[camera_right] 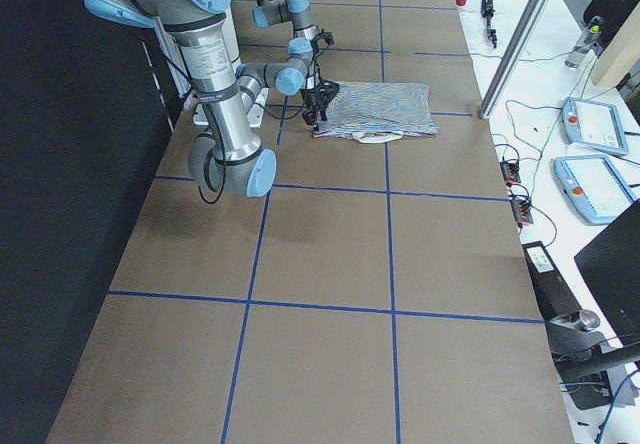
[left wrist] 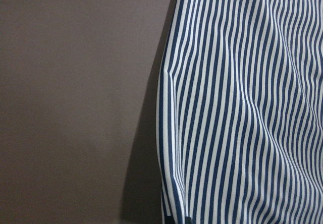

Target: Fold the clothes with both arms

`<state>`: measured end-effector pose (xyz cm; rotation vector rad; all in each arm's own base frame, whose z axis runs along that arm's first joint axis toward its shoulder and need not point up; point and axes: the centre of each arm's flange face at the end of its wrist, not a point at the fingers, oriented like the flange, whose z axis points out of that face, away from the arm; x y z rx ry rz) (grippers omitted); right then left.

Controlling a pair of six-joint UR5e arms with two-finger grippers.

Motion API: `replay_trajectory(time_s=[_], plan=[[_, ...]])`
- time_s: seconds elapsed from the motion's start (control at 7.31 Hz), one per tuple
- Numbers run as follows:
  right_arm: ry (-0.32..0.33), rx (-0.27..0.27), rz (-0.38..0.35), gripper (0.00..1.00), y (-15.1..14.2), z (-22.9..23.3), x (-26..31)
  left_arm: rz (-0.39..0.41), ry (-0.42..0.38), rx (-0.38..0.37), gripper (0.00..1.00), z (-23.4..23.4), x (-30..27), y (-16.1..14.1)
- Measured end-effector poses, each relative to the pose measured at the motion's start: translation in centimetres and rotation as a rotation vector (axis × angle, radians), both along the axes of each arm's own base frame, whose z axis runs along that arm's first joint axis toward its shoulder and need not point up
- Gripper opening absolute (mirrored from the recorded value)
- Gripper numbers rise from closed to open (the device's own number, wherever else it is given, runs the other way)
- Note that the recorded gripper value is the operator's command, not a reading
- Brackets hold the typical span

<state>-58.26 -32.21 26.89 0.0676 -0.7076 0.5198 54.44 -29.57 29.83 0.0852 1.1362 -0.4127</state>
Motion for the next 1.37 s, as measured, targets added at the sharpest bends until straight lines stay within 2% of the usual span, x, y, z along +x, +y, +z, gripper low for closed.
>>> replay_trajectory(time_s=[1.09,1.23,1.37], plan=[[0.029,-0.004,0.026,0.65,-1.5,0.1,-1.4,0.000,0.000,0.000,0.00,0.0,0.0,0.0],[0.035,-0.004,0.028,0.57,-1.7,0.3,-1.5,0.000,0.000,0.000,0.00,0.0,0.0,0.0],[0.038,-0.004,0.029,0.19,-1.7,0.4,-1.6,0.000,0.000,0.000,0.00,0.0,0.0,0.0]])
